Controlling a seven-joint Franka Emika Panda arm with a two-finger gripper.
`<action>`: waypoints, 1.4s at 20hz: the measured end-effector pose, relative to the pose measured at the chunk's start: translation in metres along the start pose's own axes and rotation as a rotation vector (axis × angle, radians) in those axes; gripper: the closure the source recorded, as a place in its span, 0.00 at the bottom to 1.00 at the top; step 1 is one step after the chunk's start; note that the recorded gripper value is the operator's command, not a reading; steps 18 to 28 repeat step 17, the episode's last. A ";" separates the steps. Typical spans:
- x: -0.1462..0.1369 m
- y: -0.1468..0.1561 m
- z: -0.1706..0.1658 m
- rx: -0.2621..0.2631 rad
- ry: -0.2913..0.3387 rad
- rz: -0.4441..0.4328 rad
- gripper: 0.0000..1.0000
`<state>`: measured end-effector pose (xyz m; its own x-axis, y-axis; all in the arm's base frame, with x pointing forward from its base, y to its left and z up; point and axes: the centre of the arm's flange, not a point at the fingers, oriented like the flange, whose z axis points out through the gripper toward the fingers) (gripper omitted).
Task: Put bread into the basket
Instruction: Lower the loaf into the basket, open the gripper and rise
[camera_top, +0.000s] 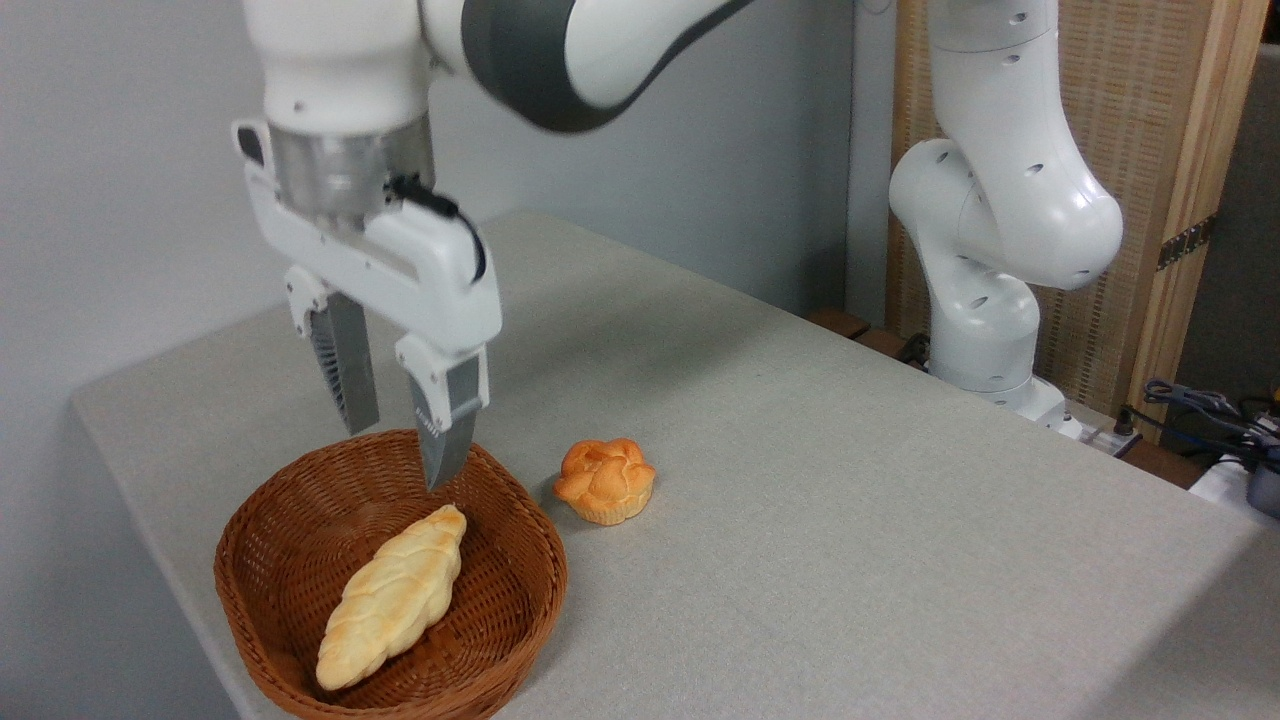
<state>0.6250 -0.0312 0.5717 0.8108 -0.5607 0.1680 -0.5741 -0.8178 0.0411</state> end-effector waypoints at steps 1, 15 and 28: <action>-0.004 0.001 -0.009 0.019 -0.012 0.008 0.00; -0.046 0.036 -0.050 0.045 -0.107 0.041 0.00; -0.046 0.035 -0.049 0.045 -0.109 0.041 0.00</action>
